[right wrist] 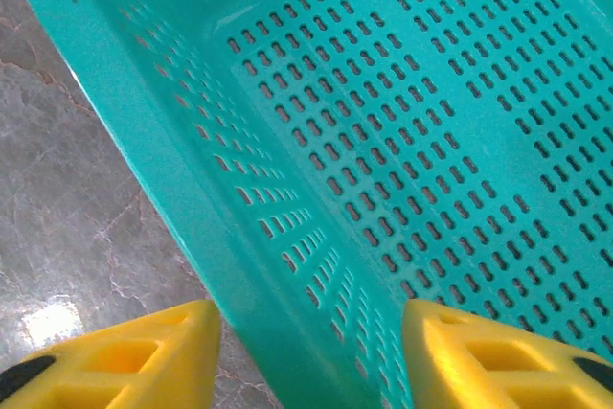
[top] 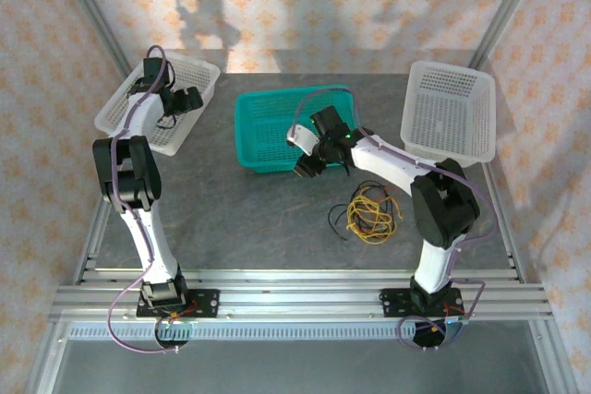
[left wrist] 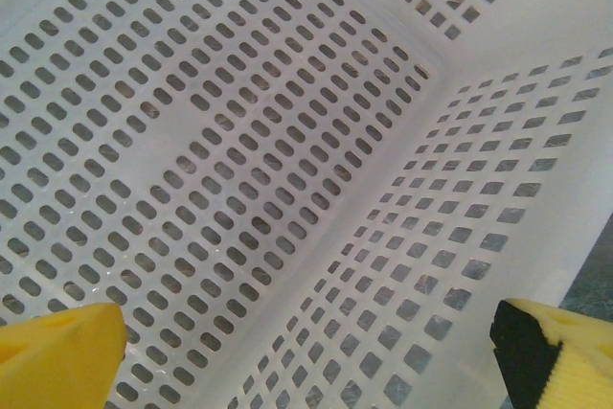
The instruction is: Untangle the cables
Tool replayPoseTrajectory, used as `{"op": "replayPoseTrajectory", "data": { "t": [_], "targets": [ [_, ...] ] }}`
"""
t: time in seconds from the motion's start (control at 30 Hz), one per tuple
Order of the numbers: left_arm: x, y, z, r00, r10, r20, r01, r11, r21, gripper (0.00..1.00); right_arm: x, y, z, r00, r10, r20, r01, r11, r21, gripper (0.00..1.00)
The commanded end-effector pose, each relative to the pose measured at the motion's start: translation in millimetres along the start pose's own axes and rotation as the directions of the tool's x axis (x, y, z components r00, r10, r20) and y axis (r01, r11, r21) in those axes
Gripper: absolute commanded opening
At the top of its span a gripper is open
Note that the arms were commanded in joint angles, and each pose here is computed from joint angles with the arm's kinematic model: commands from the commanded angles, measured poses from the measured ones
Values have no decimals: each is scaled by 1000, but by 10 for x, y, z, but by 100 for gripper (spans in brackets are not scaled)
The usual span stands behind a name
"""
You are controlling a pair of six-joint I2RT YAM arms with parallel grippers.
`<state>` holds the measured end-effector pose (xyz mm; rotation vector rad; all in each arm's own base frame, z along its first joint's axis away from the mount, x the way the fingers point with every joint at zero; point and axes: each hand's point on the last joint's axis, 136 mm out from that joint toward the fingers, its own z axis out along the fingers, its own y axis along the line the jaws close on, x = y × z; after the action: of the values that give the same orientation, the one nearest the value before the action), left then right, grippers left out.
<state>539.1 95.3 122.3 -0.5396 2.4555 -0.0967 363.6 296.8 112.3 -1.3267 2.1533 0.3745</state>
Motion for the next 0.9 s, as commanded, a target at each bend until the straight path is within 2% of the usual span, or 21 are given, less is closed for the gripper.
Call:
{"op": "replayPoseTrajectory", "data": {
  "t": [0.0, 0.07, 0.23, 0.43, 0.6, 0.73, 0.87],
  "targets": [
    [261, -107, 96, 994, 29, -104, -22, 997, 71, 100, -60, -13, -21, 1000, 2, 4, -2, 1000, 13, 41],
    [301, -172, 88, 993, 35, -117, -22, 993, 112, 100, -73, -63, -19, 1000, 15, 7, -15, 999, 39, 33],
    [380, -369, 53, 990, 47, -134, -18, 978, 208, 100, -178, -118, -19, 998, 55, 43, -57, 997, 56, 29],
    [353, -604, -82, 994, 57, -98, -27, 958, 285, 99, -301, -349, 87, 990, 134, 53, -140, 982, 127, 22],
    [269, -676, -245, 997, 54, -55, -35, 953, 302, 99, -289, -537, 215, 972, 231, 36, -233, 959, 162, 19],
    [232, -673, -385, 998, 62, -27, -51, 952, 301, 100, -334, -620, 243, 949, 308, 71, -315, 937, 149, 16],
    [327, -767, -475, 997, 66, -34, -50, 935, 352, 100, -461, -671, 289, 913, 393, 107, -405, 906, 125, 15]
  ]
}}
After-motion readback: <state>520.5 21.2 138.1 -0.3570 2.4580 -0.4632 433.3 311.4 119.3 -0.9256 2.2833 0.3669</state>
